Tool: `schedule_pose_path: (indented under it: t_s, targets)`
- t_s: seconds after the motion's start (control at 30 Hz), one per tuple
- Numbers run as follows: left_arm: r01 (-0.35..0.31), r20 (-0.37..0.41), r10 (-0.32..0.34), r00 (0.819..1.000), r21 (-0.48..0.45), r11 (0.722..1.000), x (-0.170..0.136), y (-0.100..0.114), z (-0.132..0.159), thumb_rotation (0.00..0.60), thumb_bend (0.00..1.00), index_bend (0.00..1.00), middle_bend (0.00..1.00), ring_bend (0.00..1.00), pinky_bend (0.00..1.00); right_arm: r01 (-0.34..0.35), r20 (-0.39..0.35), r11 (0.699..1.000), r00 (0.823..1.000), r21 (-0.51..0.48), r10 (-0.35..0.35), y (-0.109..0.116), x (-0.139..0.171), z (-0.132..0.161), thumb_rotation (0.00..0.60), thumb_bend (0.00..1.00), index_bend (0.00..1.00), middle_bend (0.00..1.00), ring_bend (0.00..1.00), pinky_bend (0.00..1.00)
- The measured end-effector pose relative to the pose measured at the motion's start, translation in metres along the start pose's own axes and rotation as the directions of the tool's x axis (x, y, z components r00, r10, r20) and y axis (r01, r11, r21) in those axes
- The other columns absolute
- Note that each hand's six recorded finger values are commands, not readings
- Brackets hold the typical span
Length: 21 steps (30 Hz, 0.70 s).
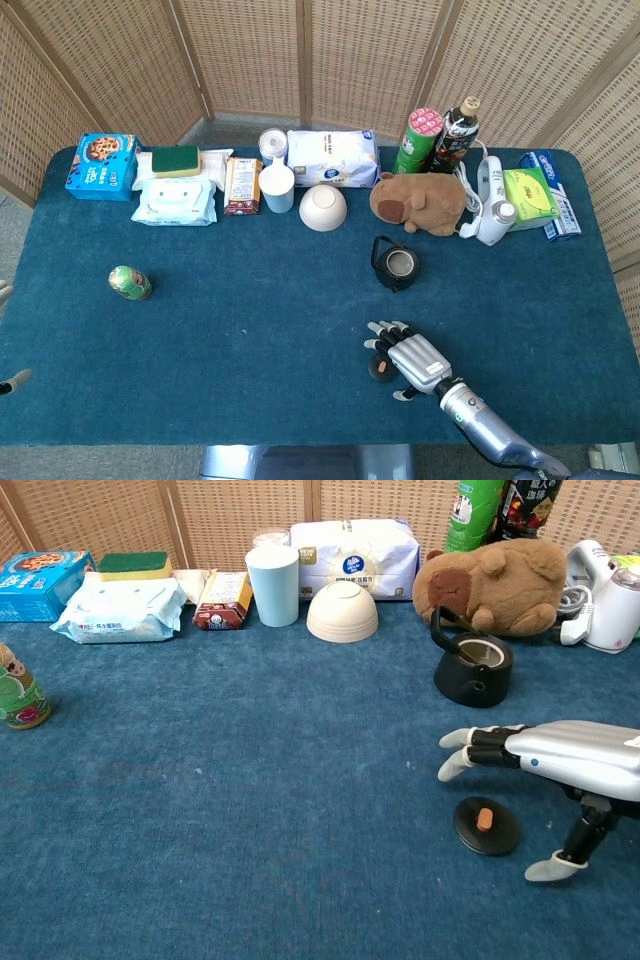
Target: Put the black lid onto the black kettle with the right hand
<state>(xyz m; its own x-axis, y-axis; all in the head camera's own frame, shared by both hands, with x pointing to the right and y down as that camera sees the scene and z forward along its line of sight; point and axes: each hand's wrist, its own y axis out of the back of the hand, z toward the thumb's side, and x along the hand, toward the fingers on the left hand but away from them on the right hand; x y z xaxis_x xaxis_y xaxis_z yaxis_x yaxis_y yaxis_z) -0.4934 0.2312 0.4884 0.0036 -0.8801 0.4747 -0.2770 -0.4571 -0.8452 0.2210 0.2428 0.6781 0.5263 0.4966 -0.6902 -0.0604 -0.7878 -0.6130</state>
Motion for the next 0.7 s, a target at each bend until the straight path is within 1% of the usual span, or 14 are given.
schedule_pose_path:
  t_s: [0.4,0.7]
  targets:
    - [0.003,-0.001,-0.003,1.0,0.001,1.0,0.0003,-0.0005,-0.0002,0.6,0.12,0.0,0.0,0.0,0.04,0.012,0.006,1.0,1.0,0.01,-0.012,-0.0023,-0.0034,-0.0044,0.6,0.19,0.2,0.03,0.0,0.0]
    - [0.006,0.0,-0.006,1.0,0.002,1.0,0.0003,-0.0017,0.0007,0.6,0.12,0.0,0.0,0.0,0.04,0.016,0.016,1.0,1.0,0.007,-0.016,-0.0022,-0.0061,-0.0074,0.6,0.24,0.23,0.03,0.0,0.0]
